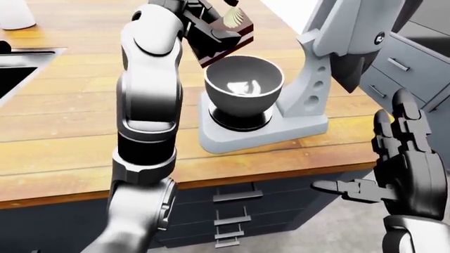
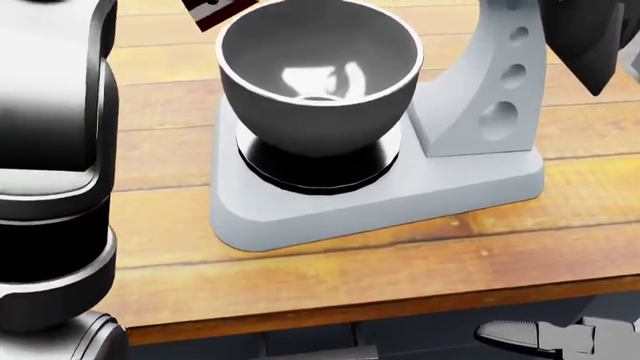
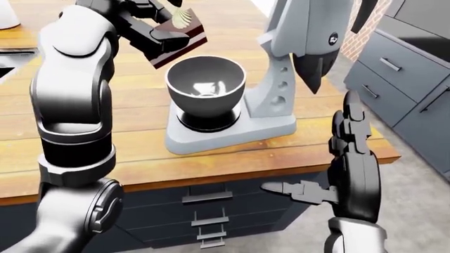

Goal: Place the cake in the stand mixer bowl.

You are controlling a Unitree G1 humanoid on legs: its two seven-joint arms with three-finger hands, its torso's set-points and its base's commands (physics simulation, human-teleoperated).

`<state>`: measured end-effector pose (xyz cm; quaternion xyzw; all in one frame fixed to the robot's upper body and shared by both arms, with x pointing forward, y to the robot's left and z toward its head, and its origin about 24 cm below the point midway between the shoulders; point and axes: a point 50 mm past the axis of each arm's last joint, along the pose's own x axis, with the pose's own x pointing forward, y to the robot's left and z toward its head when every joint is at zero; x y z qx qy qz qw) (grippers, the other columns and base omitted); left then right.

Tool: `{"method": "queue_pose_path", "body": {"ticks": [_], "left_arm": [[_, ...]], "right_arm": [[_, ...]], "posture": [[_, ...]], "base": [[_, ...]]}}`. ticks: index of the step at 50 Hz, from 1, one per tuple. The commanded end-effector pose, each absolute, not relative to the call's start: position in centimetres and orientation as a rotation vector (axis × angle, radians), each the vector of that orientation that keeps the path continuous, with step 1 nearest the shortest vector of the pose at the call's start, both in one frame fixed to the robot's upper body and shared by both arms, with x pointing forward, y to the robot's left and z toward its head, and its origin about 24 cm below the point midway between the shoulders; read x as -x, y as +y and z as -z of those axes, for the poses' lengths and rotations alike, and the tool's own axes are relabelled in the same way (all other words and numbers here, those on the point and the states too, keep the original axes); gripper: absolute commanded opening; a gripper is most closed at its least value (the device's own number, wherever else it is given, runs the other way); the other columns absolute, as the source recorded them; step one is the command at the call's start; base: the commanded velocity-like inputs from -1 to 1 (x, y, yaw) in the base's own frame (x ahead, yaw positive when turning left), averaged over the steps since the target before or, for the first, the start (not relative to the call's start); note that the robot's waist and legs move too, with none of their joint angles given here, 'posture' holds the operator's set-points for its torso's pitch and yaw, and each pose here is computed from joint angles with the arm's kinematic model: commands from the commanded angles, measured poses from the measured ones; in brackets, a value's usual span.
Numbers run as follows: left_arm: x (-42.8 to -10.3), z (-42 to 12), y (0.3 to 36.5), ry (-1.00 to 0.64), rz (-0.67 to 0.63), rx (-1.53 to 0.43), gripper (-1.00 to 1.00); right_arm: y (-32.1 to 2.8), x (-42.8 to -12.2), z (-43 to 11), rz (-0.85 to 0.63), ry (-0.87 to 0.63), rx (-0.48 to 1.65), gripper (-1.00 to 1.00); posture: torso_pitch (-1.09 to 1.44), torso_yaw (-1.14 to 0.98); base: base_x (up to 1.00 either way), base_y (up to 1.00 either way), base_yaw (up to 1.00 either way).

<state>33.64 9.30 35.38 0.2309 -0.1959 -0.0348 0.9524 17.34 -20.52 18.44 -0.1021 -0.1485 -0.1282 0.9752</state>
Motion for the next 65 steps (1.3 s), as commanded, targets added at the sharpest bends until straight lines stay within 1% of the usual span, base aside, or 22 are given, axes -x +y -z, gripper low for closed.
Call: {"method": "queue_pose_path", "body": {"ticks": [1, 9, 33, 36, 49, 63, 64, 65], "left_arm": [[-32.4, -37.5, 9.0, -0.519, 0.049, -0.466, -1.0], [-32.7, -37.2, 8.1, -0.518, 0.065, -0.455, -1.0], [-34.4, -35.0, 6.6, -0.49, 0.075, -0.426, -1.0], [-34.5, -35.2, 6.4, -0.529, 0.073, -0.415, -1.0], [-36.0, -34.0, 7.0, -0.537, 0.05, -0.404, -1.0], [-35.9, -33.5, 6.9, -0.554, 0.04, -0.393, -1.0], [-35.9, -33.5, 6.9, -0.555, 0.035, -0.395, -0.78], [-35.9, -33.5, 7.0, -0.557, 0.029, -0.396, 0.4]], "right_arm": [[-20.4, -16.9, -19.5, 0.261, -0.372, 0.223, 1.0], [-20.4, -16.7, -19.5, 0.262, -0.374, 0.222, 1.0], [-20.5, -16.9, -19.5, 0.262, -0.375, 0.218, 1.0], [-20.5, -16.9, -19.6, 0.262, -0.375, 0.218, 1.0], [-20.4, -16.8, -19.6, 0.26, -0.377, 0.219, 1.0], [-20.4, -16.8, -19.6, 0.258, -0.376, 0.22, 1.0], [-20.4, -16.8, -19.6, 0.258, -0.376, 0.22, 1.0], [-20.4, -16.8, -19.6, 0.258, -0.376, 0.22, 1.0]], "posture": [[0.0, 0.0], [0.0, 0.0], [0.0, 0.0], [0.0, 0.0], [0.0, 0.0], [0.0, 0.0], [0.0, 0.0], [0.0, 0.0]], "base": [[0.0, 0.0, 0.0], [0.0, 0.0, 0.0], [0.0, 0.0, 0.0], [0.0, 0.0, 0.0], [0.0, 0.0, 0.0], [0.0, 0.0, 0.0], [0.0, 0.0, 0.0], [0.0, 0.0, 0.0]]}}
